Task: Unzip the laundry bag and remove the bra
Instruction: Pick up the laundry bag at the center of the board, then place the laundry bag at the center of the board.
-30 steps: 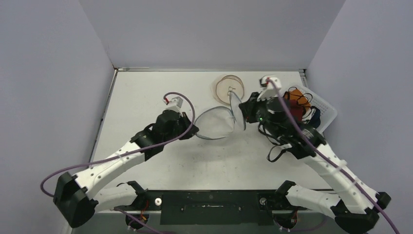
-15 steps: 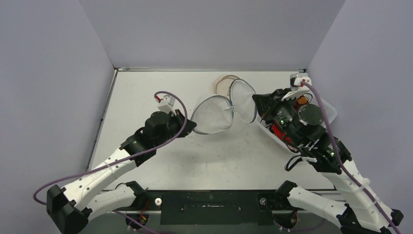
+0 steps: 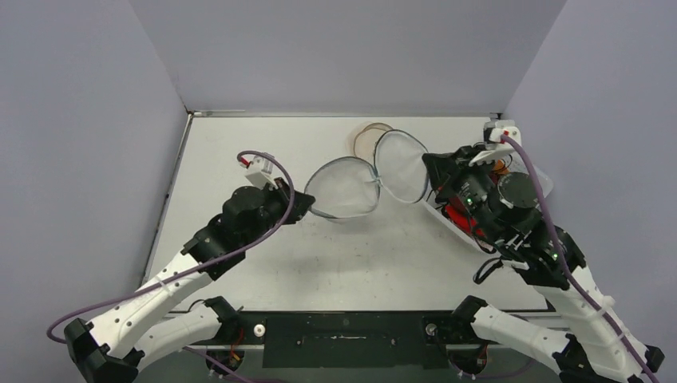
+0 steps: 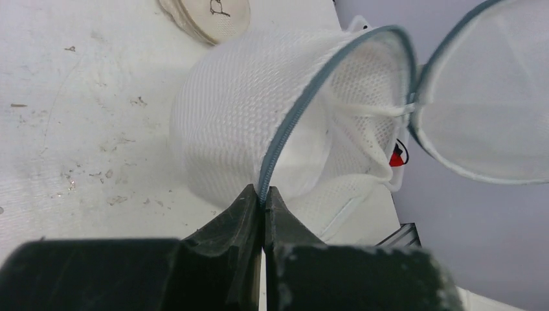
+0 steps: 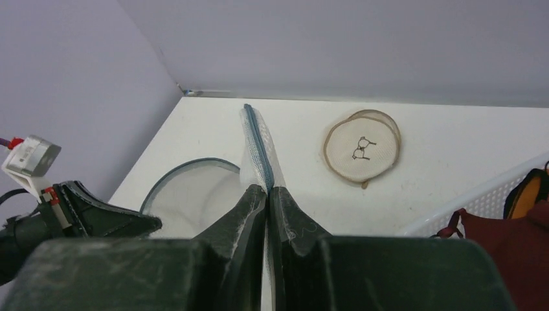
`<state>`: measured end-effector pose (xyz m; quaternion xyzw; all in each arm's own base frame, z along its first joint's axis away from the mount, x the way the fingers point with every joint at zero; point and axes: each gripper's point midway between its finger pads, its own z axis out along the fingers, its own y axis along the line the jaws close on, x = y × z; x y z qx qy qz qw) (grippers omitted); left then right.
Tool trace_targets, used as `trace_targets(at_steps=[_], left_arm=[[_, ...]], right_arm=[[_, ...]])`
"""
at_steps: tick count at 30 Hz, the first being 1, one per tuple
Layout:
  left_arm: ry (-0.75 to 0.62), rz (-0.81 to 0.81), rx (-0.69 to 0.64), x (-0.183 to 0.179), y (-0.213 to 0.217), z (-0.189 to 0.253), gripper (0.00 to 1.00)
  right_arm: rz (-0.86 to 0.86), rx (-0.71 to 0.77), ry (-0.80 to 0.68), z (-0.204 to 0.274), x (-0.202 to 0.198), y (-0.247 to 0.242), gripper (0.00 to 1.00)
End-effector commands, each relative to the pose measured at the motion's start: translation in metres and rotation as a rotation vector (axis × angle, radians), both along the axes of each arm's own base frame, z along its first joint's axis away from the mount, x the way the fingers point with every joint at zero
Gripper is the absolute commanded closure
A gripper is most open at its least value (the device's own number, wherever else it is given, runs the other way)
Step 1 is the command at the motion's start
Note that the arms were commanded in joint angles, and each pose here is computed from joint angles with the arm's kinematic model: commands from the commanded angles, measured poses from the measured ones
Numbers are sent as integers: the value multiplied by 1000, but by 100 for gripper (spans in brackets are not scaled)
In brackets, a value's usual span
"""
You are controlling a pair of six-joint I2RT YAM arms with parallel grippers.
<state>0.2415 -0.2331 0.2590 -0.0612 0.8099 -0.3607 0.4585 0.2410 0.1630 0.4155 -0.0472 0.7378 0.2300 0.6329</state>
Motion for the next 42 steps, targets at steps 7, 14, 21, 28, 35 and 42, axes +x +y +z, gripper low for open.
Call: trace_targets(at_steps=[7, 14, 21, 28, 35, 42], left_arm=[[231, -91, 161, -10, -16, -96, 100], [-118, -4, 5, 6, 0, 56, 100], [169, -29, 180, -3, -3, -84, 100], [216, 3, 193, -6, 1, -115, 100], [141, 2, 161, 1, -6, -81, 100], [149, -36, 168, -2, -14, -87, 88]], right_arm=[[-90, -209, 244, -124, 18, 1, 95], [-94, -21, -79, 32, 2, -23, 95], [-167, -146, 115, -69, 11, -27, 95], [-186, -114, 211, -104, -2, -33, 95], [-141, 3, 228, -90, -8, -21, 95], [-116, 17, 318, -130, -4, -2, 95]])
